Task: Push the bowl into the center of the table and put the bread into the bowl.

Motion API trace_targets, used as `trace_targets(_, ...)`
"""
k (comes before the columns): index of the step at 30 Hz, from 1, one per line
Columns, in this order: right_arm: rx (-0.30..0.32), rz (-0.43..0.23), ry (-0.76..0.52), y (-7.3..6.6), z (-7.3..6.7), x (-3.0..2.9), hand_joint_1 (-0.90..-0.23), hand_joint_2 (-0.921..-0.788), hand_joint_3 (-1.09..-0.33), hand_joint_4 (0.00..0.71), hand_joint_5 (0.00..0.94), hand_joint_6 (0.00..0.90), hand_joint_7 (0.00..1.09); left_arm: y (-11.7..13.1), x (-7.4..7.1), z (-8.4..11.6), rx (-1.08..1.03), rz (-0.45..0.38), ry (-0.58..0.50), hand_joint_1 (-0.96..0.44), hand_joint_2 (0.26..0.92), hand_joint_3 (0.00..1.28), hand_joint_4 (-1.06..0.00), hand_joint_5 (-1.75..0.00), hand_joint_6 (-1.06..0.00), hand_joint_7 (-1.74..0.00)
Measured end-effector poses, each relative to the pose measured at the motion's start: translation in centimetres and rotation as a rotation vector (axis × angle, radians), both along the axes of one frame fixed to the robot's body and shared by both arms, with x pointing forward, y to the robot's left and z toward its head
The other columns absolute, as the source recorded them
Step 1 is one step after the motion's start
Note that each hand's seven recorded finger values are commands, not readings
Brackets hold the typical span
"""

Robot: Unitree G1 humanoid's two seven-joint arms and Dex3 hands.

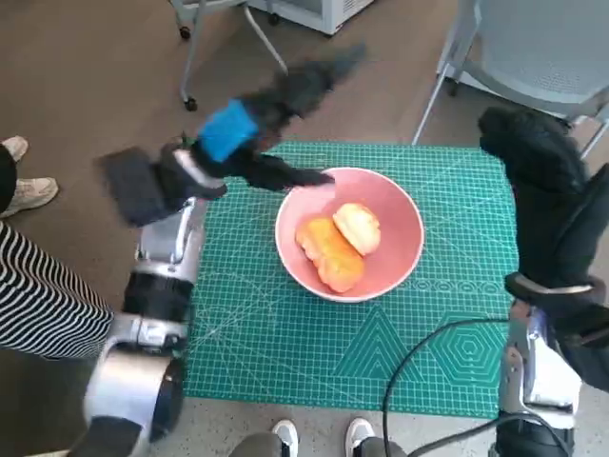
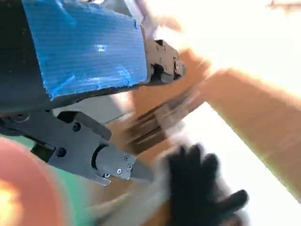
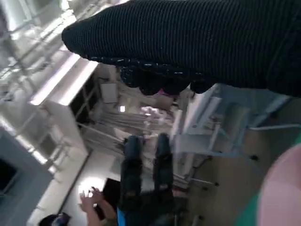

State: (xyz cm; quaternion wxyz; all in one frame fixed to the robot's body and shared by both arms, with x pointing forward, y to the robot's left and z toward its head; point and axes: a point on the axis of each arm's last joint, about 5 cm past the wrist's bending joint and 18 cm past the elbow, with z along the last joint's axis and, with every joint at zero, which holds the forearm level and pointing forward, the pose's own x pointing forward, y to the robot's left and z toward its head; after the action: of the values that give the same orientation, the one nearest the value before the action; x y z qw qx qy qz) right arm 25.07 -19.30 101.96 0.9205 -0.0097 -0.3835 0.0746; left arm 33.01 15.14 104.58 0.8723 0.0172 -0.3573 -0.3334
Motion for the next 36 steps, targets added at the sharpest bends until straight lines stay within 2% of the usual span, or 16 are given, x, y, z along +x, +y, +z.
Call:
trace_targets(1,0.0,0.001,-0.005,0.1,0.2,0.03,-0.699,-0.921,-0.746,0.222,0.006,0.134,0.55,0.0,-0.3,-0.1,-0.027,0.002,-0.001,-0.72,0.921,0.45,-0.02,-0.01,-0.16,-0.06)
trace_targets(2,0.001,0.004,-0.012,0.2,0.4,0.09,-0.699,-0.921,-0.736,0.223,0.006,0.137,0.56,-0.1,-0.6,-0.2,-0.06,0.005,0.003,-0.73,0.921,0.47,-0.02,-0.01,-0.1,-0.16)
trace_targets(4,0.0,0.01,-0.024,0.3,0.7,0.22,-0.705,-0.921,-0.726,0.225,0.006,0.138,0.56,-0.1,-1.0,-0.4,-0.105,0.008,0.007,-0.73,0.921,0.48,-0.02,-0.01,-0.05,-0.26)
trace_targets(10,-0.014,0.026,-0.064,0.9,1.8,0.6,-0.728,-0.921,-0.711,0.222,0.004,0.139,0.56,-0.1,-2.1,-1.5,-0.194,0.014,0.055,-0.74,0.921,0.48,-0.04,-0.02,0.0,-0.37)
trace_targets(19,-0.046,0.029,-0.072,1.4,2.1,0.92,-0.728,-0.921,-0.708,0.223,0.003,0.133,0.56,-0.2,-3.3,-2.3,-0.203,0.043,0.078,-0.74,0.921,0.5,-0.06,-0.03,0.0,-0.42)
trace_targets(26,-0.045,0.028,-0.064,1.4,2.0,1.05,-0.737,-0.921,-0.705,0.224,0.004,0.133,0.56,-0.6,-3.6,-2.0,-0.174,0.06,0.059,-0.74,0.921,0.52,-0.06,-0.03,0.0,-0.44)
trace_targets(36,-0.04,0.025,-0.05,1.3,1.9,1.15,-0.743,-0.921,-0.693,0.229,0.005,0.14,0.56,-1.2,-3.8,-1.8,-0.161,0.039,0.056,-0.75,0.921,0.52,-0.05,-0.03,0.0,-0.43)
